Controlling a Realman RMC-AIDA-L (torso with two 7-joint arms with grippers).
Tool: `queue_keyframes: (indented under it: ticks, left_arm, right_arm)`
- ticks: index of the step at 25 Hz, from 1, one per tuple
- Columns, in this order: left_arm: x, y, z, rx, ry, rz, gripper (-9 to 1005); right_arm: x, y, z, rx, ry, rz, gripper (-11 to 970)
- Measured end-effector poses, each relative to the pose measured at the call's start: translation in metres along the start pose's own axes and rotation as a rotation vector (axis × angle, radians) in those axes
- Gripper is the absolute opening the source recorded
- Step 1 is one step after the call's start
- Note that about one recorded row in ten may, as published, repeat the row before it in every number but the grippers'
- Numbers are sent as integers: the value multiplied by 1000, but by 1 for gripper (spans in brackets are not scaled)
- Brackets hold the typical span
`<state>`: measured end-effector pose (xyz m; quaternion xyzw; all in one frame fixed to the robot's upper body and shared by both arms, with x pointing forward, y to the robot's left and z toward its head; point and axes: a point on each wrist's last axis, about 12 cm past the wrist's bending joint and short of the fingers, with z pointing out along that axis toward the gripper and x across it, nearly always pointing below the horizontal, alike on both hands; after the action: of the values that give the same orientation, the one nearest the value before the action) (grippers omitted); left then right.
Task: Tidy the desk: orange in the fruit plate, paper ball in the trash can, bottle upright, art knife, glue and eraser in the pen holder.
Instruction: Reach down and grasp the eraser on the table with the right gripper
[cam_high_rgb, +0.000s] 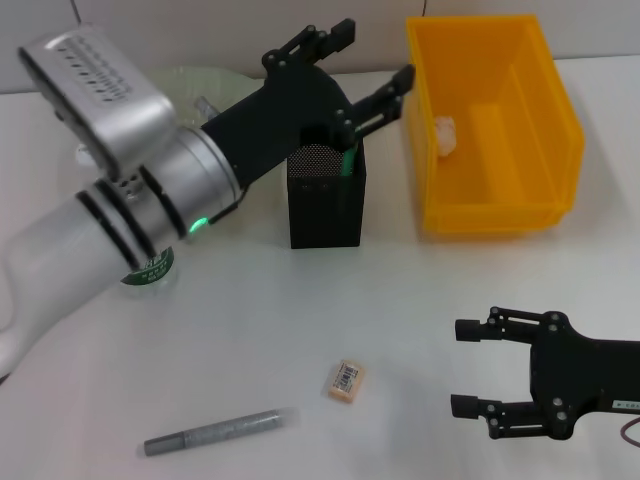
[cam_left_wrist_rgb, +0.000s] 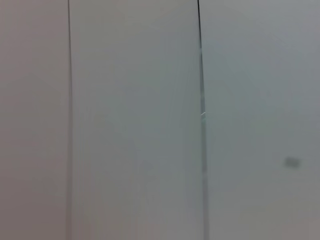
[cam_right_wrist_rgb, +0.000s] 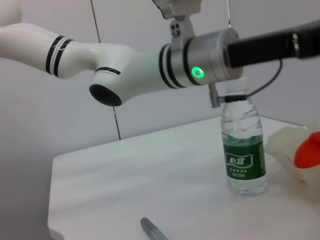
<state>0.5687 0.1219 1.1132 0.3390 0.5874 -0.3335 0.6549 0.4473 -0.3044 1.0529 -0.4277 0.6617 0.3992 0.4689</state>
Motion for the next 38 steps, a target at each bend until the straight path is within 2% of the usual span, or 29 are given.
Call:
queue_keyframes:
  ticks: [2, 4, 6, 7, 8, 9, 10, 13, 14, 15, 16, 17, 18, 19, 20, 21, 22, 23, 24, 25, 26, 27, 28, 31, 33, 34, 35, 38]
  left_arm:
    - [-2, -4, -6, 36, -22, -3, 707]
    - [-4, -13, -28, 104, -95, 30, 748]
    - [-8, -15, -46, 150, -154, -12, 789]
    - [-11, -14, -60, 207, -181, -60, 810]
    - [-11, -14, -60, 207, -181, -60, 810]
    - [-10, -12, -80, 281, -185, -85, 810]
    - [-10, -12, -80, 281, -185, -85, 810]
    - [3, -11, -111, 332, -135, -74, 809]
    - [7, -11, -119, 338, -112, -67, 809]
    - [16, -11, -131, 340, -66, -65, 809]
    - [19, -11, -135, 337, -48, -67, 809]
    - [30, -13, -151, 326, 12, -85, 809]
    - [30, -13, -151, 326, 12, -85, 809]
    - [34, -13, -159, 314, 31, -99, 809]
    - [37, -14, -166, 300, 39, -112, 809]
    - [38, -14, -170, 291, 45, -118, 808]
    - [43, -16, -181, 260, 67, -137, 808]
    - [43, -16, -181, 260, 67, -137, 808]
    - [47, -17, -186, 249, 94, -147, 808]
    - [47, -17, -186, 249, 94, -147, 808]
    - [49, -18, -188, 253, 112, -153, 808]
    - [52, -19, -189, 261, 138, -160, 808]
    - [52, -19, -189, 261, 138, -160, 808]
    - [57, -19, -189, 268, 192, -163, 807]
    - [59, -16, -187, 267, 225, -165, 807]
    - [59, -15, -186, 268, 237, -164, 807]
    - [59, -14, -185, 271, 245, -161, 807]
    - [60, -12, -185, 286, 269, -149, 807]
  right_arm:
    - [-1, -1, -2, 6, -3, 4, 792]
    - [-1, -2, -4, 16, -8, 17, 792]
    - [-2, -3, -8, 25, -12, 34, 792]
    - [-5, -5, -13, 33, -17, 53, 792]
    - [-5, -5, -13, 33, -17, 53, 792]
    - [-7, -6, -15, 35, -18, 59, 792]
    - [-9, -7, -16, 33, -19, 68, 792]
    - [-20, -10, -24, 25, -2, 81, 791]
    - [-33, -14, -30, 13, 37, 100, 791]
    - [-33, -14, -30, 13, 37, 100, 791]
    - [-42, -16, -33, 2, 68, 117, 791]
    - [-68, -22, -38, -19, 158, 155, 791]
    - [-68, -22, -38, -19, 158, 155, 791]
    - [-103, -27, -38, -23, 263, 177, 791]
    - [-103, -27, -38, -23, 263, 177, 791]
    - [-119, -29, -36, -17, 313, 185, 791]
    - [-159, -33, -24, 9, 458, 205, 791]
    - [-159, -33, -24, 9, 458, 205, 791]
    - [-184, -34, -8, 26, 574, 200, 791]
    - [-184, -34, -8, 26, 574, 200, 791]
    - [-200, -35, 6, 48, 647, 198, 791]
    - [-221, -37, 32, 83, 748, 199, 791]
    - [-221, -37, 32, 83, 748, 199, 791]
    - [-242, -39, 79, 81, 867, 187, 791]
    - [-247, -39, 107, 66, 937, 175, 791]
    - [-244, -40, 133, 73, 1021, 158, 791]
    - [-244, -40, 133, 73, 1021, 158, 791]
    - [-237, -40, 163, 88, 1108, 125, 791]
